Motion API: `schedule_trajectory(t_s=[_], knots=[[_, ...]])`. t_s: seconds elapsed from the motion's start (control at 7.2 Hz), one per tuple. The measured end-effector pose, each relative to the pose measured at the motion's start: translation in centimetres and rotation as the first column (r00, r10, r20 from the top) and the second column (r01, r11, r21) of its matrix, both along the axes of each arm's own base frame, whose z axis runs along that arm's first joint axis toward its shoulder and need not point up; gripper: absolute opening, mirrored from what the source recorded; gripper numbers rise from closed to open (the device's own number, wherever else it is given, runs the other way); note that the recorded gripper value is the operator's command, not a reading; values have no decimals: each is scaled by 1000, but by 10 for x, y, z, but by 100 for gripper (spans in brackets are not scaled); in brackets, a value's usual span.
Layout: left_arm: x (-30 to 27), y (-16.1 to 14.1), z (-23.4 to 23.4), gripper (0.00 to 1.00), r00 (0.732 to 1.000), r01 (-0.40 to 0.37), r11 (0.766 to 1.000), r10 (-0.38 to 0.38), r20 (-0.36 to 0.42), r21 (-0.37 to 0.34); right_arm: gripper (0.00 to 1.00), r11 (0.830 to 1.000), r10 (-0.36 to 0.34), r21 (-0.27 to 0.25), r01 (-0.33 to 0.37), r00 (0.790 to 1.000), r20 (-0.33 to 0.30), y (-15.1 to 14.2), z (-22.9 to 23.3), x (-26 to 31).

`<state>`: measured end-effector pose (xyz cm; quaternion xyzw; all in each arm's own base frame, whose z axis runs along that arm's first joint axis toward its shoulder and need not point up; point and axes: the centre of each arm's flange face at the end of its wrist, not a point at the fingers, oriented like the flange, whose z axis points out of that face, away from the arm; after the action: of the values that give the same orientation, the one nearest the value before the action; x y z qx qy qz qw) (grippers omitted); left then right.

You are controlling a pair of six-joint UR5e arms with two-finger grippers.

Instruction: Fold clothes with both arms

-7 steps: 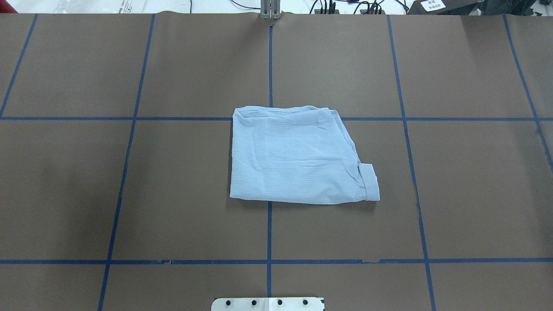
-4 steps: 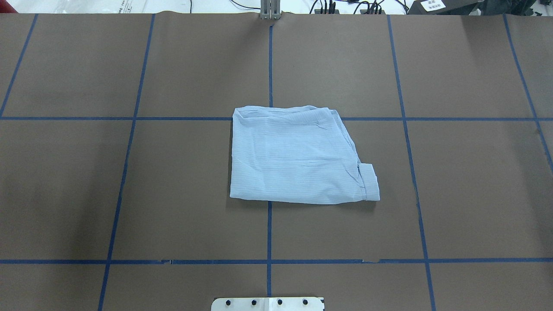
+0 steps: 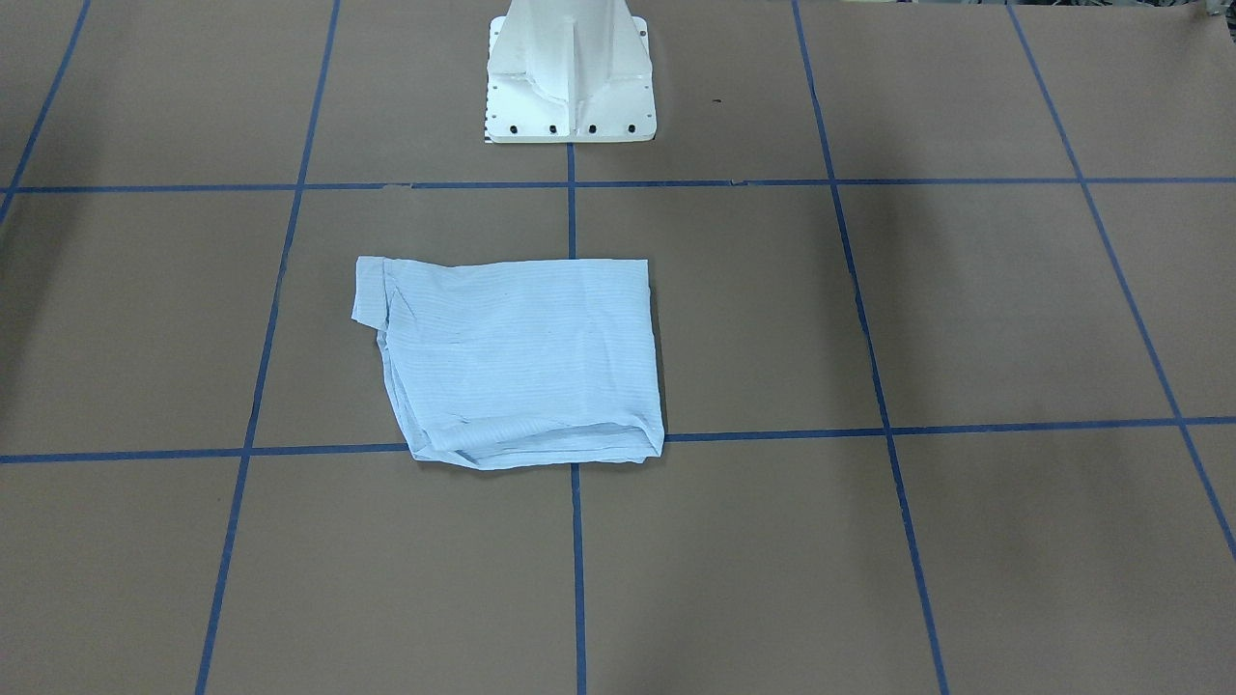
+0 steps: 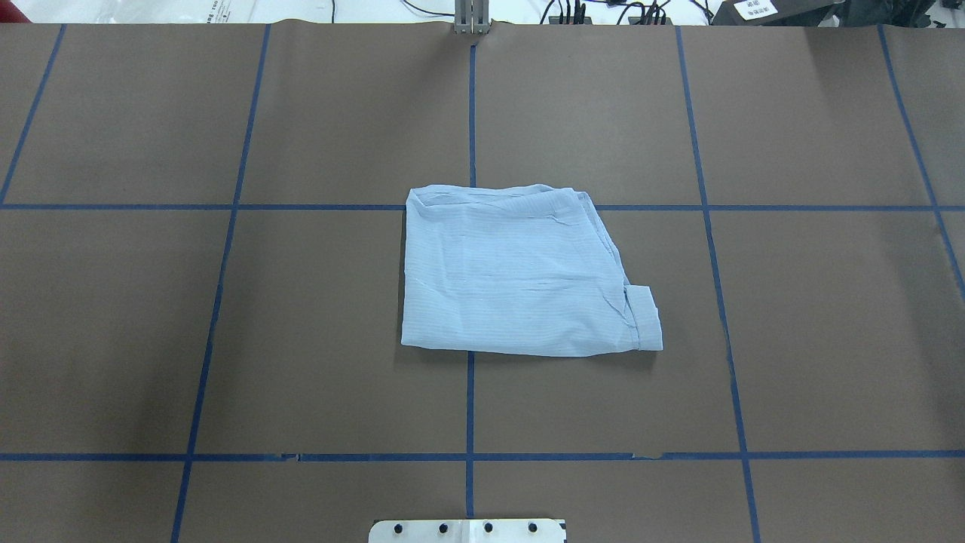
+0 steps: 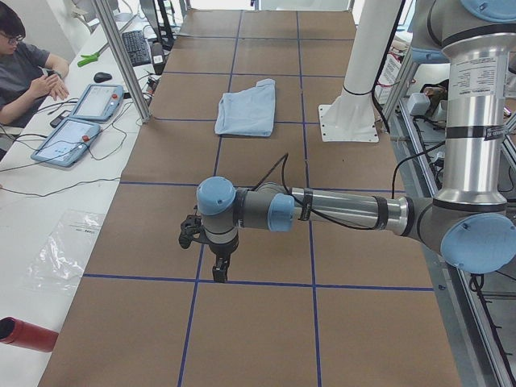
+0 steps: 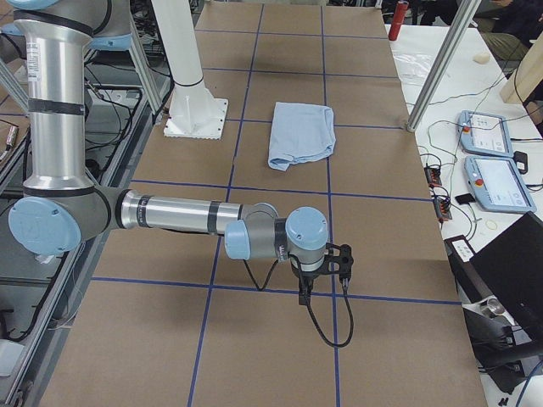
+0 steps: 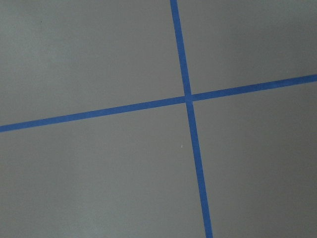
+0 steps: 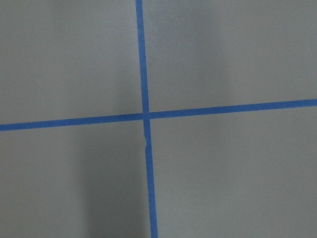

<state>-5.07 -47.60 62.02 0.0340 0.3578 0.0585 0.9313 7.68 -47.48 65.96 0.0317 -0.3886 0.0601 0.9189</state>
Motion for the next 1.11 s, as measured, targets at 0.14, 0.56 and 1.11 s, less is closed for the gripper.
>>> schedule_trajectory(t_s=[0.14,0.56,1.11], knots=[[-3,2,0,100,1000,-9,1000,9,-3,4,100,1000,0,1,0,1000,-4,0,0,0],[-5,3,0,100,1000,-10,1000,10,-5,10,100,1000,5,29,-4,1000,-29,-2,-15,1],[-5,2,-5,100,1000,-7,1000,7,-6,17,100,999,38,-11,-38,999,-8,27,-46,-21]])
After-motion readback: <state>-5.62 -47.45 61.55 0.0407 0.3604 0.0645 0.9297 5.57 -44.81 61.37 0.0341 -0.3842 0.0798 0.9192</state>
